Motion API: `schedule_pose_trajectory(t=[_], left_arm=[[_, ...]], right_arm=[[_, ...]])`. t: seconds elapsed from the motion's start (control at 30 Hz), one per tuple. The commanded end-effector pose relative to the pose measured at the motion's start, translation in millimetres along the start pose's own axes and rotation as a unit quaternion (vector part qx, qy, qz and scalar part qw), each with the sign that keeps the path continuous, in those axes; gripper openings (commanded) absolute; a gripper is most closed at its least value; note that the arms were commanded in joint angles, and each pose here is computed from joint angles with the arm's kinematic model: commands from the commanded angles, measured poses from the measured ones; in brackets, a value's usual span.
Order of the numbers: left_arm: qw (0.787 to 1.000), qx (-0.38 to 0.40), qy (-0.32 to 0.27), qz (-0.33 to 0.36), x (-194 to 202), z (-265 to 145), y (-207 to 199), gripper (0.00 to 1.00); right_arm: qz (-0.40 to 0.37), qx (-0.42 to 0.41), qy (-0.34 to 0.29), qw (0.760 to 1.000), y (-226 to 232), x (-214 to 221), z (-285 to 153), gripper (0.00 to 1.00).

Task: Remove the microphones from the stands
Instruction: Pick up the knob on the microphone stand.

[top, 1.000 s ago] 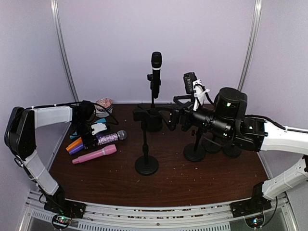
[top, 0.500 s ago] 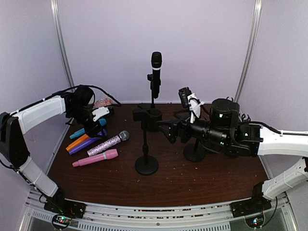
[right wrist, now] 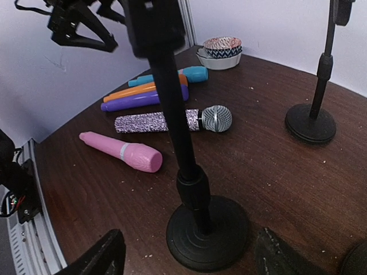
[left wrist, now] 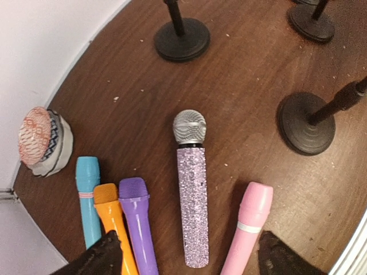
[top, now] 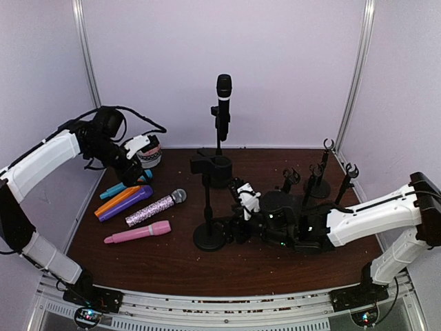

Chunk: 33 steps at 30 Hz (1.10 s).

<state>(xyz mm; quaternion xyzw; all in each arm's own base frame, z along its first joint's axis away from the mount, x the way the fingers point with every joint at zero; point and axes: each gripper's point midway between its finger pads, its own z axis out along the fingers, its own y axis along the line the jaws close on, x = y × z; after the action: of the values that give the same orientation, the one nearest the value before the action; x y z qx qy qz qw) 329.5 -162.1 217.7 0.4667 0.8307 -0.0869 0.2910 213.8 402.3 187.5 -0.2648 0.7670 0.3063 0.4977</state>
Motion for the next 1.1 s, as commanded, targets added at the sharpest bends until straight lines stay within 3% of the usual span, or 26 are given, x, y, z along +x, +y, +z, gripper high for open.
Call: schedule_pose_trajectory(t=[0.0, 0.07, 0.3, 0.6, 0.83, 1.07], left_arm=[[0.996, -0.067, -0.049, -0.01, -14.7, -43.2, 20.8, 0.93], [0.994, -0.093, -0.059, -0.016, -13.0, -53.8, 28.8, 0.98], [0.989, -0.126, -0.076, -0.034, -5.3, -73.2, 40.4, 0.98], [0.996, -0.057, -0.063, -0.032, 3.4, -46.0, 23.6, 0.98], [0.997, 0.047, -0.051, -0.035, 15.4, -15.8, -7.2, 0.92], [0.992, 0.097, -0.079, -0.036, 6.4, -11.4, -21.3, 0.84]], right_arm=[[0.014, 0.03, -0.055, 0.998, -3.1, -9.6, 18.7, 0.75], [0.01, 0.044, -0.06, 0.997, -6.1, -2.6, 28.3, 0.72], [0.005, 0.081, -0.081, 0.993, -13.8, 3.2, 51.9, 0.67], [-0.002, 0.09, -0.079, 0.993, -9.6, 5.5, 74.5, 0.6], [-0.004, 0.103, -0.068, 0.992, -13.0, 15.8, 83.5, 0.42], [-0.012, 0.109, -0.063, 0.992, -15.8, 14.4, 81.7, 0.15]])
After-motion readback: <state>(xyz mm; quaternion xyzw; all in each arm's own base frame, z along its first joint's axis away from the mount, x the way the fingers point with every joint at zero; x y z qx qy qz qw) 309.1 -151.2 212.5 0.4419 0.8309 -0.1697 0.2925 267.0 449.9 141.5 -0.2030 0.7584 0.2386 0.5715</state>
